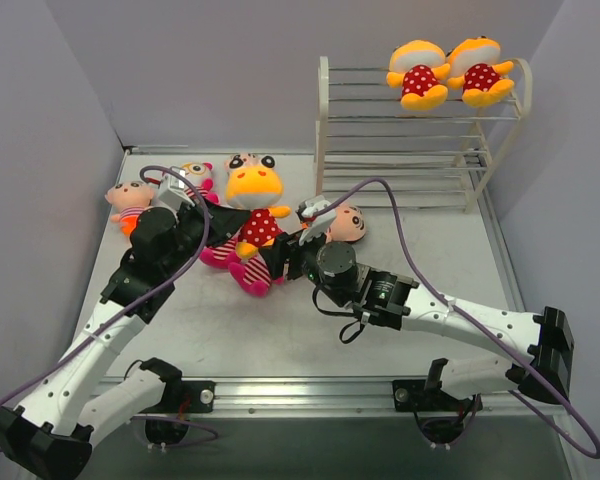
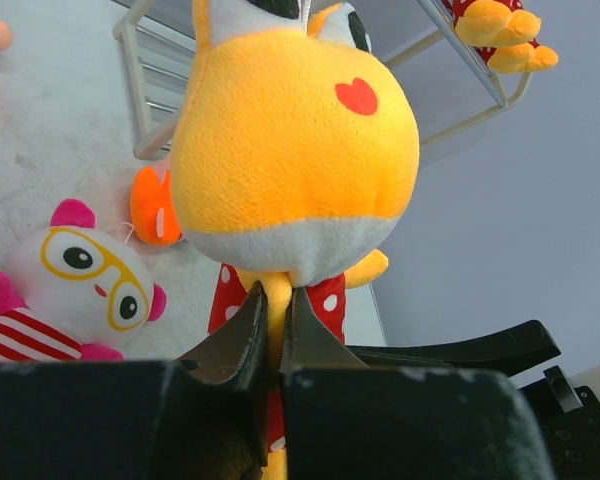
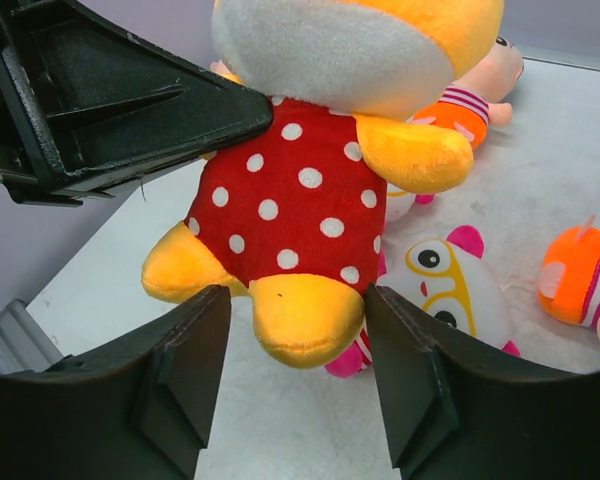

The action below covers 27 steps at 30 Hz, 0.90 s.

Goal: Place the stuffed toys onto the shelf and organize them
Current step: Pass the stuffed toy from the left arm to the right

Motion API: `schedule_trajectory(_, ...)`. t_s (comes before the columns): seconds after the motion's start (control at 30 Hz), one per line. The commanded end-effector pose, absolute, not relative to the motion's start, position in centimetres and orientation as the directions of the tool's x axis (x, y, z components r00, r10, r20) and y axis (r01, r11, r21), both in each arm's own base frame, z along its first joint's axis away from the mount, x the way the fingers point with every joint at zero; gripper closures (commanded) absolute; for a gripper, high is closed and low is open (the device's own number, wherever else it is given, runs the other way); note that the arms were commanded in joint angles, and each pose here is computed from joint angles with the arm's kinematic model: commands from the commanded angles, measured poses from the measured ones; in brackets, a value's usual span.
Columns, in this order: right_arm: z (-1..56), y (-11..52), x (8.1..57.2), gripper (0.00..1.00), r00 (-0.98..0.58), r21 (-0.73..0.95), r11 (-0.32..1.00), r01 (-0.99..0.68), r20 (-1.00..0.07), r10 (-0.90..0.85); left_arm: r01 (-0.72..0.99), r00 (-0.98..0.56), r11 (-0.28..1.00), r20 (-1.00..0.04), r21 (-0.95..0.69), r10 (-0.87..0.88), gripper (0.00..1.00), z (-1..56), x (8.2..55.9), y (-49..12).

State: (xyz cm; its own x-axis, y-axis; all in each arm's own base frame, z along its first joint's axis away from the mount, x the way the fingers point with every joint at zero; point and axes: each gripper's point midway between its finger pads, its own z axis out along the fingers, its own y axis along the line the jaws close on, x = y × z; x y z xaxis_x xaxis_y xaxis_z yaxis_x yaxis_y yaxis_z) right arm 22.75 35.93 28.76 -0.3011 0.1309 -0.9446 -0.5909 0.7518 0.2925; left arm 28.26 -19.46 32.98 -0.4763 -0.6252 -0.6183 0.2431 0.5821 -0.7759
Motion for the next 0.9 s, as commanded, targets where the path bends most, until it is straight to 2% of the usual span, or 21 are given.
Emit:
schedule_trajectory(0.0, 31.6, 36.4, 23.1, 0.46, -0.262, 0.321, 0.739, -0.593, -0.944, 0.201, 0.309, -0.432, 0.548, -0.628, -0.777, -0.647, 0.97, 35.4, 27.8, -19.6)
schedule_trajectory(0.03, 31.5, 36.3, 23.1, 0.53, -0.261, 0.322, 0.738, -0.593, -0.944, 0.202, 0.308, -0.432, 0.547, -0.627, -0.778, -0.648, 0.97, 35.4, 27.8, -19.7)
schedule_trajectory(0.2, 31.4, 36.3, 23.0, 0.74, -0.263, 0.317, 0.739, -0.595, -0.945, 0.194, 0.312, -0.442, 0.537, -0.620, -0.784, -0.648, 0.97, 35.4, 27.5, -20.0)
schedule_trajectory(0.23, 31.3, 36.2, 23.0, 0.83, -0.265, 0.316, 0.741, -0.593, -0.945, 0.191, 0.317, -0.441, 0.535, -0.622, -0.783, -0.647, 0.97, 35.5, 27.4, -20.1)
schedule_trajectory(0.3, 31.4, 36.1, 23.0, 0.92, -0.262, 0.312, 0.741, -0.594, -0.947, 0.188, 0.319, -0.443, 0.538, -0.625, -0.780, -0.643, 0.97, 35.4, 27.4, -20.2)
schedule_trajectory(0.33, 31.4, 35.8, 22.9, 1.00, -0.261, 0.307, 0.745, -0.592, -0.948, 0.184, 0.319, -0.441, 0.538, -0.625, -0.780, -0.644, 0.95, 35.5, 27.3, -20.2)
schedule_trajectory(0.37, 31.5, 35.7, 22.9, 1.00, -0.258, 0.302, 0.747, -0.592, -0.949, 0.179, 0.319, -0.441, 0.538, -0.625, -0.780, -0.644, 0.92, 35.5, 27.3, -20.1)
schedule_trajectory(0.47, 31.9, 35.2, 22.8, 1.00, -0.249, 0.282, 0.752, -0.595, -0.955, 0.162, 0.327, -0.431, 0.544, -0.634, -0.773, -0.642, 0.65, 35.7, 27.2, -20.0)
schedule_trajectory(0.5, 32.0, 35.0, 22.7, 1.00, -0.246, 0.276, 0.754, -0.597, -0.957, 0.156, 0.330, -0.426, 0.549, -0.640, -0.768, -0.639, 0.59, 35.7, 27.2, -19.9)
schedule_trajectory(0.53, 32.1, 34.6, 22.6, 1.00, -0.244, 0.264, 0.756, -0.599, -0.959, 0.142, 0.326, -0.422, 0.556, -0.644, -0.765, -0.639, 0.47, 35.7, 27.2, -19.7)
schedule_trajectory(0.6, 32.9, 34.2, 22.5, 1.00, -0.223, 0.236, 0.759, -0.607, -0.967, 0.123, 0.329, -0.406, 0.574, -0.661, -0.750, -0.631, 0.36, 36.0, 27.1, -19.4)
schedule_trajectory(0.63, 33.0, 33.7, 22.3, 1.00, -0.222, 0.220, 0.763, -0.608, -0.970, 0.104, 0.324, -0.398, 0.585, -0.668, -0.743, -0.629, 0.27, 36.3, 27.1, -19.1)
schedule_trajectory(0.77, 34.6, 32.3, 21.9, 1.00, -0.184, 0.159, 0.765, -0.624, -0.981, 0.054, 0.308, -0.377, 0.628, -0.698, -0.714, -0.609, 0.13, 36.6, 26.9, -18.2)
schedule_trajectory(0.87, 36.1, 31.0, 21.9, 1.00, -0.159, 0.117, 0.773, -0.623, -0.987, 0.022, 0.269, -0.354, 0.668, -0.716, -0.694, -0.601, 0.09, 36.4, 27.3, -17.1)
